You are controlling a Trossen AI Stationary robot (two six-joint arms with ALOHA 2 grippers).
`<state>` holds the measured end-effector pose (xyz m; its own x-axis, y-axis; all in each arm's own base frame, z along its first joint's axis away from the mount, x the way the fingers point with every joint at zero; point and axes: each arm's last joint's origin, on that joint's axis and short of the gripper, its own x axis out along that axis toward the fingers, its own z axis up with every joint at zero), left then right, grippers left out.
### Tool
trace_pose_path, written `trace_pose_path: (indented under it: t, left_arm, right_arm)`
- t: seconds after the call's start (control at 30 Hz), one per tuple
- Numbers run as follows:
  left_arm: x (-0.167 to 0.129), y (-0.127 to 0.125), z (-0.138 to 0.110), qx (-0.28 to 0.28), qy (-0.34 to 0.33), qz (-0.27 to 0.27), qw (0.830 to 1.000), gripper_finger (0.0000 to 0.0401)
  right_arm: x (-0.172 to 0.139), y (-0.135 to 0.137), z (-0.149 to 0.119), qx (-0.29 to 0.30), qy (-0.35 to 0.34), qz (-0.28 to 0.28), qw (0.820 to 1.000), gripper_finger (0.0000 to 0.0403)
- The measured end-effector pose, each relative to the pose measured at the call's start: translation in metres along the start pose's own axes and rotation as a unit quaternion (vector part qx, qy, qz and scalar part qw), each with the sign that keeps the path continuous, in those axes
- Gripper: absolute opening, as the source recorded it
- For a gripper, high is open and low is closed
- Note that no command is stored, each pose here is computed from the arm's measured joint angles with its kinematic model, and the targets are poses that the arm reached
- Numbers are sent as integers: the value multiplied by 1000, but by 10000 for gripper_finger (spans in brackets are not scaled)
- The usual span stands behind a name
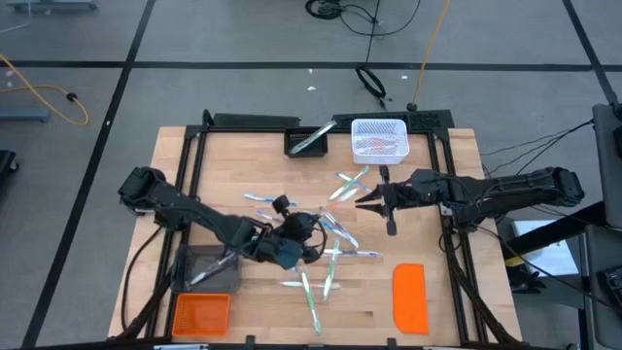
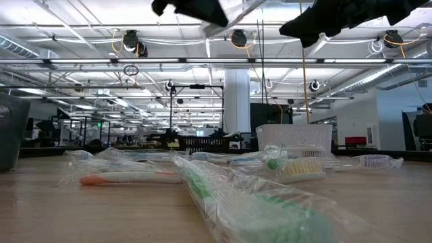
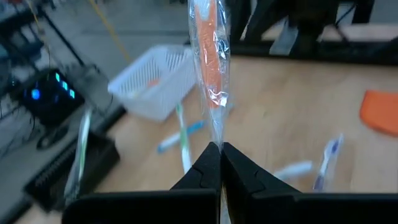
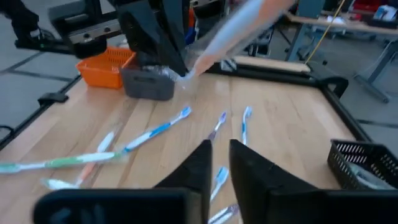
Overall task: Pick & Place Toothbrushes
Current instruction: Put the orange toothbrush into the white bin
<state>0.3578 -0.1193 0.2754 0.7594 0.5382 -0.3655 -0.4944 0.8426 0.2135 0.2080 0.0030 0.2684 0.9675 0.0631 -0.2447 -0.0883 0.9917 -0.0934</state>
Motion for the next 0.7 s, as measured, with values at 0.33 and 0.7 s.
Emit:
trace_pose_path:
  t: [0.33,0.7]
  left_arm:
    - [23,17,17,0,-35,9,999,0]
    - [50,13,13,12,-50,-19,998,0]
  right_arm:
    - [12,0,11,-7,-77,20,997,175]
    - [33,-7,8,4,-103,3,995,203]
